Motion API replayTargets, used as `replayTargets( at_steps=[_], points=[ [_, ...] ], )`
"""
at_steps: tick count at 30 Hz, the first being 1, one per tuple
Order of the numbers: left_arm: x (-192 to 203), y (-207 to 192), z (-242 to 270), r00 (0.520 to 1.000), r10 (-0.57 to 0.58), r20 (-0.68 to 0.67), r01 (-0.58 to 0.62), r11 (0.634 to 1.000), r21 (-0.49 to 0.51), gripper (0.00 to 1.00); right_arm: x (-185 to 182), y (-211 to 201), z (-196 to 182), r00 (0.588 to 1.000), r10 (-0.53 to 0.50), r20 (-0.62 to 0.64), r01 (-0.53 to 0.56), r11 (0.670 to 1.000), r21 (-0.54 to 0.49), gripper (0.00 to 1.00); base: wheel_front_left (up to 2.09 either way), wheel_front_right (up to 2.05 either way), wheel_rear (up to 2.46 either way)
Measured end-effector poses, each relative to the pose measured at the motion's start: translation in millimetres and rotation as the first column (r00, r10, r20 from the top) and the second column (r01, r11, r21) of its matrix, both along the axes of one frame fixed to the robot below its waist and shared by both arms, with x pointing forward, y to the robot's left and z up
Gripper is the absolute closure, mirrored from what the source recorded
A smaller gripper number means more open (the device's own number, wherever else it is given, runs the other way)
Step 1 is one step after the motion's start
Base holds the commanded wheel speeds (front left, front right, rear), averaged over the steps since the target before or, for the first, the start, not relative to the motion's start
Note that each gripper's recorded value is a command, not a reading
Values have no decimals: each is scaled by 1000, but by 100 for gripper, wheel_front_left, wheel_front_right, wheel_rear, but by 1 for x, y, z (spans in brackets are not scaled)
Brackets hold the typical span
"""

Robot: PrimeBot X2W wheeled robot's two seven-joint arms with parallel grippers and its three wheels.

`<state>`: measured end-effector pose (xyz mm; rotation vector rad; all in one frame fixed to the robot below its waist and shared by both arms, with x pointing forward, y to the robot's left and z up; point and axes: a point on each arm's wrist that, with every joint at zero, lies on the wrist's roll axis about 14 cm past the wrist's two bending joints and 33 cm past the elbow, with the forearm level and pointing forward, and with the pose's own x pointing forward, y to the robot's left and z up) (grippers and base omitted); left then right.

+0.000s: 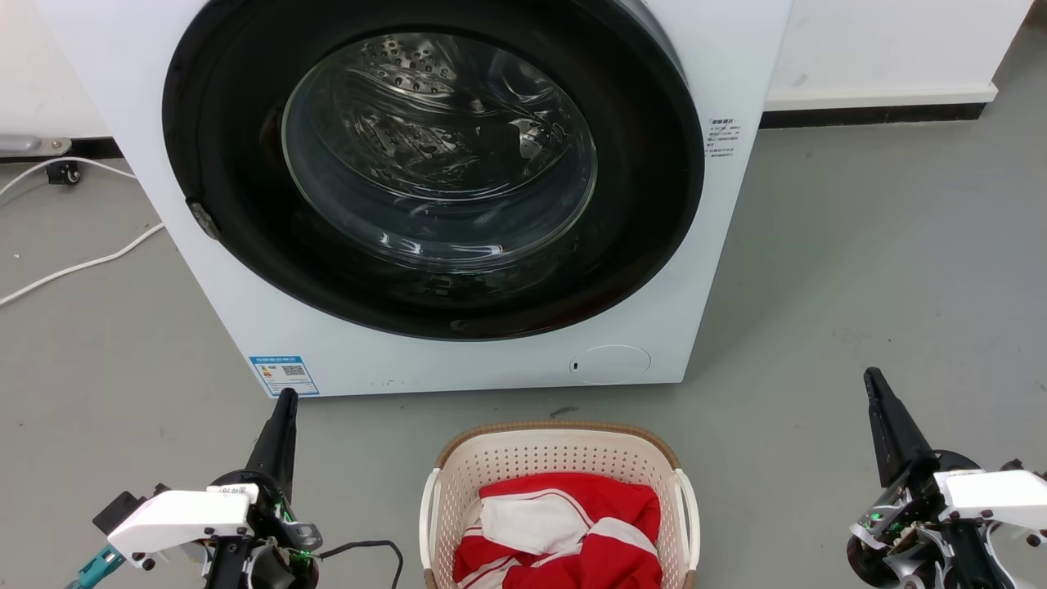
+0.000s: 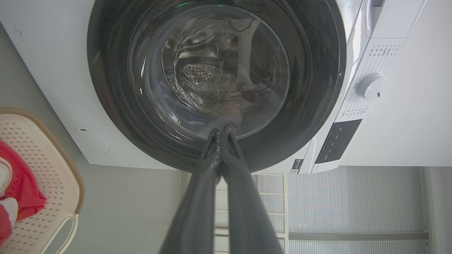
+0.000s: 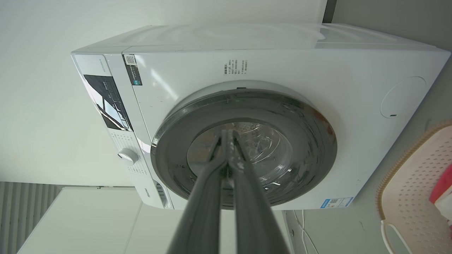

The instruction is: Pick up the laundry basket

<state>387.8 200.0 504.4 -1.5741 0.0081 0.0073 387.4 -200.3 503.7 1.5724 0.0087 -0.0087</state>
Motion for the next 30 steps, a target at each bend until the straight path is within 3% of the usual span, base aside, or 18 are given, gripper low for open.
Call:
replayTargets(
  at_steps=[30],
  points=[
    [0,0,0,1000,0,0,0,1000,0,100,0,0,0,1000,0,0,0,1000,0,100,0,0,0]
  ],
)
